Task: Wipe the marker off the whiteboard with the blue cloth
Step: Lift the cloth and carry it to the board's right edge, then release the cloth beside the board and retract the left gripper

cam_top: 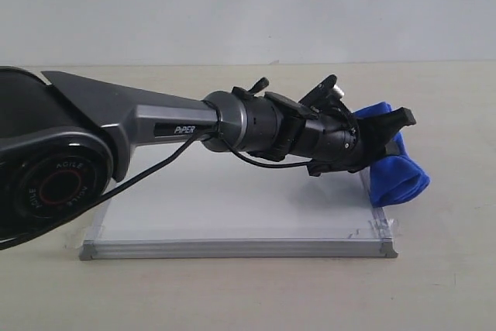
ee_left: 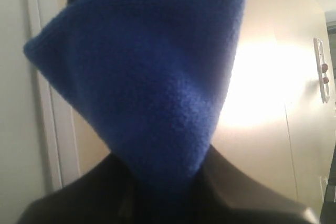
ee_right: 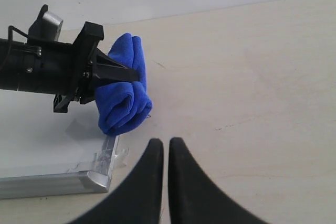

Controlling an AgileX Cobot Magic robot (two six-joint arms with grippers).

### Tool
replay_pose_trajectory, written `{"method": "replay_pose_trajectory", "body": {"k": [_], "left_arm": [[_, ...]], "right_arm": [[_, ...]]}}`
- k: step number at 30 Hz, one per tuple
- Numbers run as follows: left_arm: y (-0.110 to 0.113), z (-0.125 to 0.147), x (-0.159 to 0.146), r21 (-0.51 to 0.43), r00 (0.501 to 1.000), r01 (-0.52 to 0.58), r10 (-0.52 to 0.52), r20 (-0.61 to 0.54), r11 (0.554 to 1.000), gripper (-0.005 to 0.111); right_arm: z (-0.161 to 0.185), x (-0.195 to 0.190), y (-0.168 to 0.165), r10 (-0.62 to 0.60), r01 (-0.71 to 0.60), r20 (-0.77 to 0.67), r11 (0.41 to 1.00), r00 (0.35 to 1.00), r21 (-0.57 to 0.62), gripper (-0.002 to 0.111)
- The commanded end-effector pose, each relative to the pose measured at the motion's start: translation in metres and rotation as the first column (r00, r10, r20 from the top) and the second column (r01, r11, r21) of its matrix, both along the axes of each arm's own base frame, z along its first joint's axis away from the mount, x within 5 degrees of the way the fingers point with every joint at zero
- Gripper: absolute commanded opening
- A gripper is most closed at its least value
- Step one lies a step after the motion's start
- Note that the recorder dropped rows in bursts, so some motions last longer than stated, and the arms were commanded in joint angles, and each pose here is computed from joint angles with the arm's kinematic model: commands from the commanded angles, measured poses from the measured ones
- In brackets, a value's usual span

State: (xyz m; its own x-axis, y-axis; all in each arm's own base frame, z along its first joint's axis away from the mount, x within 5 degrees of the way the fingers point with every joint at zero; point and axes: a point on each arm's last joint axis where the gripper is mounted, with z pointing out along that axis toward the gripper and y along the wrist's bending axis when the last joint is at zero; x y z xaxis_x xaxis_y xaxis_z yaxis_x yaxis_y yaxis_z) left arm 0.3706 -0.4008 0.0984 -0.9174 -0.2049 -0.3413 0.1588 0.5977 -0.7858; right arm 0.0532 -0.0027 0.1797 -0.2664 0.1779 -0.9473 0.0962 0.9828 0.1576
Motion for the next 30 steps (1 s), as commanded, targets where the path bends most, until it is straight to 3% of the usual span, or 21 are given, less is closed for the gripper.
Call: {"method": "replay_pose_trajectory", "body": {"k": [1, 2, 6, 9, 23, 30], "left_arm": [[-0.004, 0.008, 0.0, -0.015, 1.0, 0.007, -0.007, 0.02, 1.0, 0.007], [-0.004, 0.008, 0.0, -0.012, 1.0, 0.012, -0.011, 0.027, 1.0, 0.01], [-0.004, 0.008, 0.0, -0.011, 0.999, 0.018, -0.018, 0.031, 1.0, 0.044], [-0.004, 0.008, 0.0, -0.011, 0.999, 0.018, -0.018, 0.031, 1.0, 0.063], [-0.006, 0.014, -0.004, -0.069, 0.997, 0.075, -0.076, -0.008, 0.995, 0.064], [0.015, 0.02, 0.005, -0.183, 0.967, 0.219, -0.238, -0.092, 0.958, 0.062]], "right_arm": [[0.001, 0.0, 0.0, 0.004, -0.004, 0.011, 1.0, 1.0, -0.006, 0.0], [0.001, 0.0, 0.0, 0.004, -0.004, 0.011, 1.0, 1.0, -0.006, 0.0], [0.001, 0.0, 0.0, 0.004, -0.004, 0.006, 1.0, 1.0, -0.006, 0.0], [0.001, 0.0, 0.0, 0.004, -0.004, 0.006, 1.0, 1.0, -0.006, 0.0], [0.001, 0.0, 0.0, 0.004, -0.004, 0.006, 1.0, 1.0, -0.006, 0.0], [0.001, 0.0, 0.0, 0.004, -0.004, 0.006, 1.0, 1.0, -0.006, 0.0]]}}
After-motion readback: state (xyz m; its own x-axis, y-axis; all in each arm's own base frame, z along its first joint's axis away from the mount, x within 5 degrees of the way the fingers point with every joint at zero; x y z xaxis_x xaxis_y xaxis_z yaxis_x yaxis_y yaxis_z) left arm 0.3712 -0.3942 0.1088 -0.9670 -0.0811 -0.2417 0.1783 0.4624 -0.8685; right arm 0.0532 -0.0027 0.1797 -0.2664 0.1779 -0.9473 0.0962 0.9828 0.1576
